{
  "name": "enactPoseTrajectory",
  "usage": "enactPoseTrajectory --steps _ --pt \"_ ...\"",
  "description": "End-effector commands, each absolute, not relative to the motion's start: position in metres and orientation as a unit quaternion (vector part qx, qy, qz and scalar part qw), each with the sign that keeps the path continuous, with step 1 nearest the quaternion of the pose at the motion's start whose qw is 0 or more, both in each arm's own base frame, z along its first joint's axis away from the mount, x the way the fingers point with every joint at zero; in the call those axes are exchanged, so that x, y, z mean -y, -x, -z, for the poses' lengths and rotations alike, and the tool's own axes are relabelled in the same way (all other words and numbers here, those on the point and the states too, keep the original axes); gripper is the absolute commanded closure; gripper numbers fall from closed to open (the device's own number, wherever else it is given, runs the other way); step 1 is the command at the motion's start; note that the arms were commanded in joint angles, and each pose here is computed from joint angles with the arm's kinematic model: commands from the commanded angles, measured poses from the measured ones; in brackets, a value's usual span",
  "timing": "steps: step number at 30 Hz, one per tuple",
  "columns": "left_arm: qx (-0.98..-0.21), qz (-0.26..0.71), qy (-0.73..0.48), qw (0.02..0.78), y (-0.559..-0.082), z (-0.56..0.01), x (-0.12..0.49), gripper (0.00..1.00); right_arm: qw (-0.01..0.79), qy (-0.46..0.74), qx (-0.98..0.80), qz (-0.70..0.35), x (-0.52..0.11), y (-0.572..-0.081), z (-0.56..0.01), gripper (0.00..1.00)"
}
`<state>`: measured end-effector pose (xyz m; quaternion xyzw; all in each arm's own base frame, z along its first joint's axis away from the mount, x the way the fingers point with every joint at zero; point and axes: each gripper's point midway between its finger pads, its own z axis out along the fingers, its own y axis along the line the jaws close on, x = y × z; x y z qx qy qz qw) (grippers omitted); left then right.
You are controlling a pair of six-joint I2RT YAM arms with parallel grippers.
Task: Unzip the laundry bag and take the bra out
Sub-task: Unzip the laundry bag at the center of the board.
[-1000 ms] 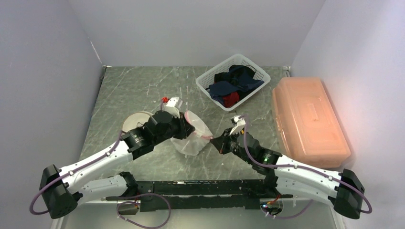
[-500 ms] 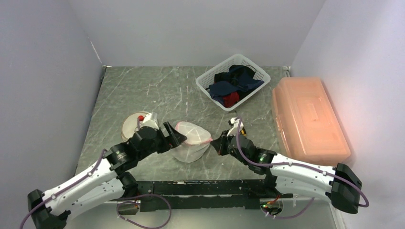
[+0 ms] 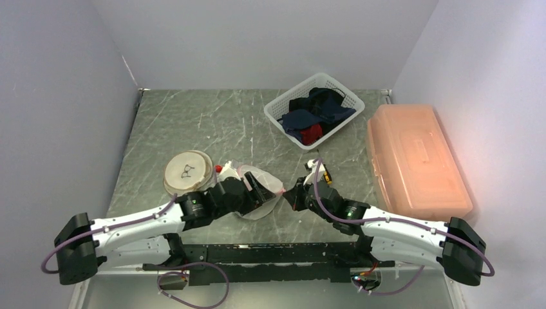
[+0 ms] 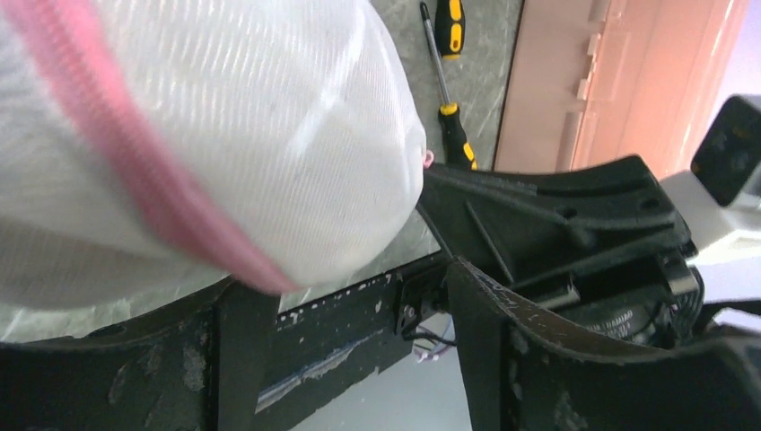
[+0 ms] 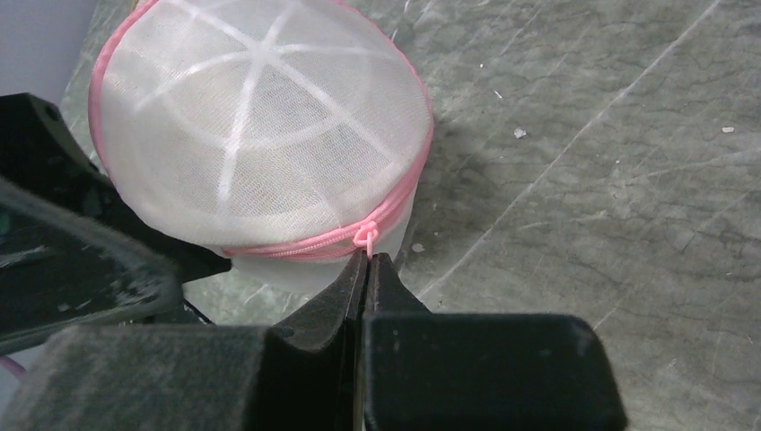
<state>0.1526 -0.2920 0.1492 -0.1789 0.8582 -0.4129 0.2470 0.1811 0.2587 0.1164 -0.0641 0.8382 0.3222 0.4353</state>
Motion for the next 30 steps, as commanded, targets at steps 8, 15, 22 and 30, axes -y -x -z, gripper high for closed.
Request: enactPoseTrajectory --steps 8,15,22,30 --pt "-0.841 0.395 0.238 0.283 -0.188 -0.168 0.311 0.39 0.456 0.072 -0.812 -0.358 -0.269 -0.181 -0.149 1.0" --pt "-0.85 0.361 0.25 0.291 -0.192 -0.153 0.302 0.57 0.46 0.096 -0.8 -0.373 -0.274 -0.173 -0.155 1.0" --pt "-0.849 0.348 0.246 0.313 -0.2 -0.16 0.291 0.85 0.466 0.132 -0.784 -0.387 -0.283 -0.164 -0.166 1.0" --pt "-0.821 0.434 0.095 0.358 -0.21 -0.227 0.317 0.97 0.507 0.127 -0.782 -0.339 -0.266 -0.177 -0.182 1.0"
